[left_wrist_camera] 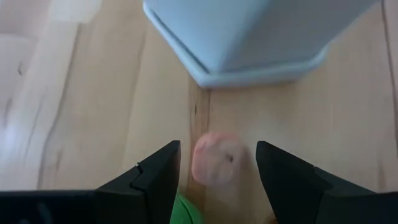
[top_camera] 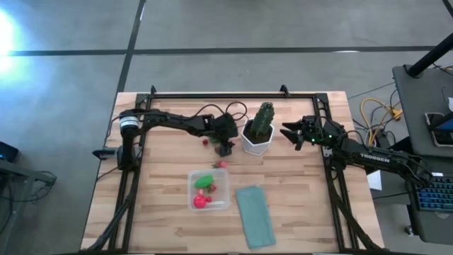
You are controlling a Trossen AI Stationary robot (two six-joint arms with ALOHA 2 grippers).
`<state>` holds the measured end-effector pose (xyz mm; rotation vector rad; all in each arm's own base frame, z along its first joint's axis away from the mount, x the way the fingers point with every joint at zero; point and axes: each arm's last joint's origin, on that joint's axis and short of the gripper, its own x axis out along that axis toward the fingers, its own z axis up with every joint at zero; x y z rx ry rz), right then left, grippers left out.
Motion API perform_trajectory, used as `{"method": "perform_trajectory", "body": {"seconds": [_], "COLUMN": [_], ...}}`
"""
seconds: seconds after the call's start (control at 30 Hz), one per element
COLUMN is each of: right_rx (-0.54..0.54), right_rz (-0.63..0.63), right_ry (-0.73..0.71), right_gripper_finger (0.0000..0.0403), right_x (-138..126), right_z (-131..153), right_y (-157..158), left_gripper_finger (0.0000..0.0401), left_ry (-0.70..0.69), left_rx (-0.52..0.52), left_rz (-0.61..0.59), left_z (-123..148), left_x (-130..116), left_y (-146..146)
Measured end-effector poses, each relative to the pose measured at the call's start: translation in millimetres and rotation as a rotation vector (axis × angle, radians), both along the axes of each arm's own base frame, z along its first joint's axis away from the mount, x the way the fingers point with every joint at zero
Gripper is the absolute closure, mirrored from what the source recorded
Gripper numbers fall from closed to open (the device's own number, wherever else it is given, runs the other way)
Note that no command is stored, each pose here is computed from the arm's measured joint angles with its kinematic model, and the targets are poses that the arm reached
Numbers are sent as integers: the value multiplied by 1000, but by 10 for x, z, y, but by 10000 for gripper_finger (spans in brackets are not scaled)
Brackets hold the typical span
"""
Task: Pick and placing Produce into tupperware
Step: Put the pink peach into the transparent bin
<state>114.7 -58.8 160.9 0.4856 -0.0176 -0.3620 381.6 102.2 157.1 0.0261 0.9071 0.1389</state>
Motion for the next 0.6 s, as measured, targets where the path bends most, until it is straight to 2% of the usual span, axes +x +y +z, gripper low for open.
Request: {"method": "perform_trajectory", "body": {"seconds": [0.6], "right_rx": [-1], "right_rz": [0], "right_ry": [-2], "right_gripper_finger": [170], "right_x": [0], "right_z": [2], "right_y": [0], "left_gripper_finger": [208], "left_ry": [15], "left_rx": [-8], "left_rz": [15], "left_z": [-167], "left_x": [32], "left_y": [51]}}
